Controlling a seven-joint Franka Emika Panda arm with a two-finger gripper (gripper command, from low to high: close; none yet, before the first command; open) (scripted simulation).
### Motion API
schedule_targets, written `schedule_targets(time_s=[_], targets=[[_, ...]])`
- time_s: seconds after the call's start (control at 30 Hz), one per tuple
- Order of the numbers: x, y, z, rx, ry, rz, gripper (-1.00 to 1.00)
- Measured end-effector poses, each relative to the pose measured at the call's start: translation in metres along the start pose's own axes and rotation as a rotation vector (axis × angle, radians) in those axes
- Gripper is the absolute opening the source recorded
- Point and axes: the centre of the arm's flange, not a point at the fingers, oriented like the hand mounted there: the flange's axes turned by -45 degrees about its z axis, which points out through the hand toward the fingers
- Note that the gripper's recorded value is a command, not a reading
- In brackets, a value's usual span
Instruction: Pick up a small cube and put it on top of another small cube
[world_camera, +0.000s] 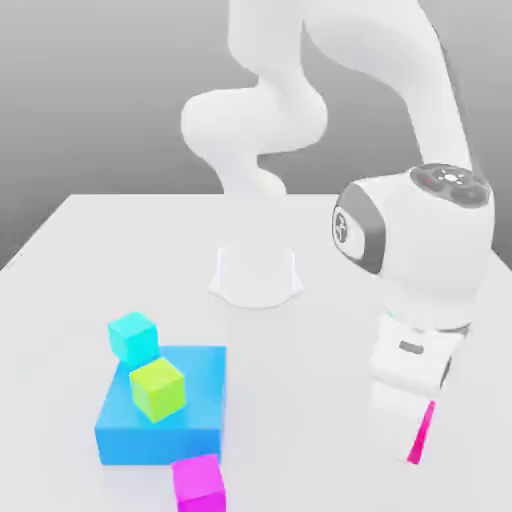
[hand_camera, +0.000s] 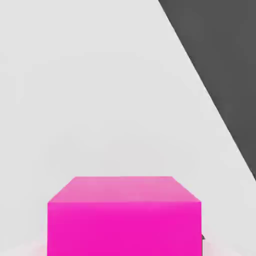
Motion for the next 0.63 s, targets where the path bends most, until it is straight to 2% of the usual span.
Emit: schedule_targets(time_s=[0.17, 0.33, 0.5, 0.53, 0.63], targets=[[-0.113, 0.068, -0.042, 0.0, -0.002, 0.349, -1.0], [-0.205, 0.083, -0.073, 0.009, 0.002, 0.619, -1.0], [-0.223, 0.084, -0.028, 0.013, 0.004, 0.673, -1.0], [-0.224, 0.084, -0.018, 0.012, 0.003, 0.674, 1.0], [-0.224, 0.084, -0.018, 0.012, 0.003, 0.674, 1.0]])
